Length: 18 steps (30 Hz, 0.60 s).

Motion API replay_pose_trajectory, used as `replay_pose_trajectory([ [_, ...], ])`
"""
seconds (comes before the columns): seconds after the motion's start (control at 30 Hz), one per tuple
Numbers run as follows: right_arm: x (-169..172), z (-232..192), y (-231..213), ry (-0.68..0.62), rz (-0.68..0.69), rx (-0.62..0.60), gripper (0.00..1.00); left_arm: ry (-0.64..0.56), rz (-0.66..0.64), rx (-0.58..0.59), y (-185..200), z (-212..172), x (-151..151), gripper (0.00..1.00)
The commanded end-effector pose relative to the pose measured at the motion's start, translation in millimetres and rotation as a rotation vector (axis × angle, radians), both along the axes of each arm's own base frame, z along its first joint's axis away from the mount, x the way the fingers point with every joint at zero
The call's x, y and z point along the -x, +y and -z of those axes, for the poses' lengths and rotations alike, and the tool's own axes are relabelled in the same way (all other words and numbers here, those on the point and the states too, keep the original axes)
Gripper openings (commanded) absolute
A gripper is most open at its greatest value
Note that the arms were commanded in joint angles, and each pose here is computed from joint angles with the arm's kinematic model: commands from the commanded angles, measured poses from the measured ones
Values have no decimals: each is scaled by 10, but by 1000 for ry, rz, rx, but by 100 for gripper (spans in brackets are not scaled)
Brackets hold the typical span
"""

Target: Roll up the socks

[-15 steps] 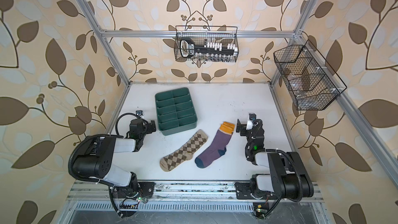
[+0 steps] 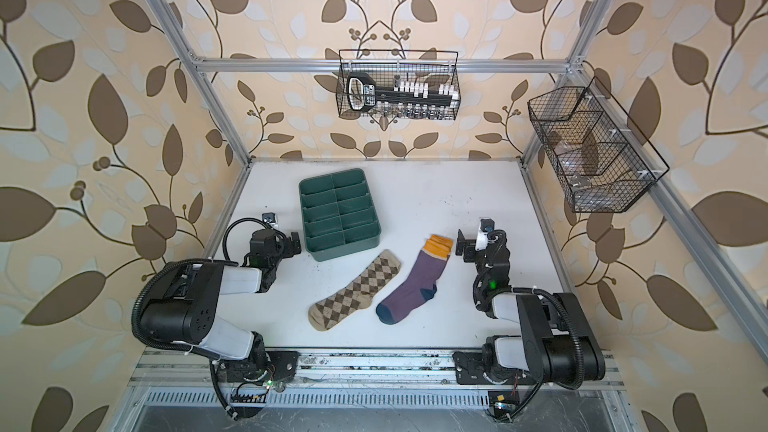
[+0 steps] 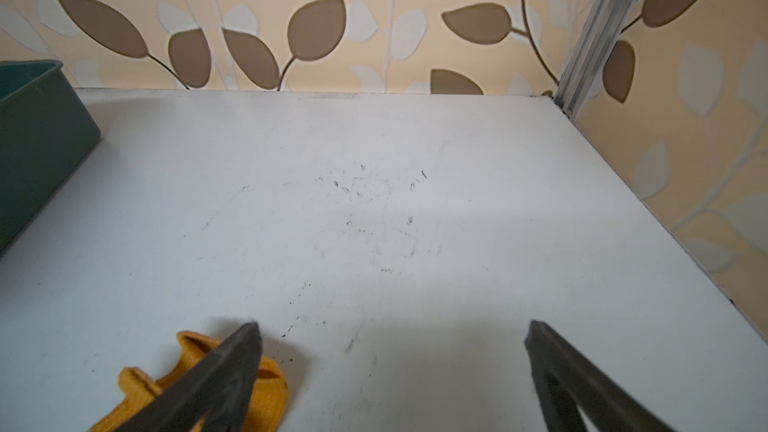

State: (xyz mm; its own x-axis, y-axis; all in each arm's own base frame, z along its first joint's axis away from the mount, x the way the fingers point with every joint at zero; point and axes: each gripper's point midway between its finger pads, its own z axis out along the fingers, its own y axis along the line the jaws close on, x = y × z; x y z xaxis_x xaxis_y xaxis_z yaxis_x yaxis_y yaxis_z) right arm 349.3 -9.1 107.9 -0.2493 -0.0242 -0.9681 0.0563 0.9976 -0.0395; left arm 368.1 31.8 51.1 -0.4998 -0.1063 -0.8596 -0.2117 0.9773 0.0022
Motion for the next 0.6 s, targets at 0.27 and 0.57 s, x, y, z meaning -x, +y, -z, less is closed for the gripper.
replay_pose_trajectory([
  [0.27,-53,-86,-5,-24,6,-2,100,-90,-10,6,14,-260,-139,99],
  [0.57,-53,-91,-4,-26,5,-2,100,-86,-11,9,23,-252,-146,99],
])
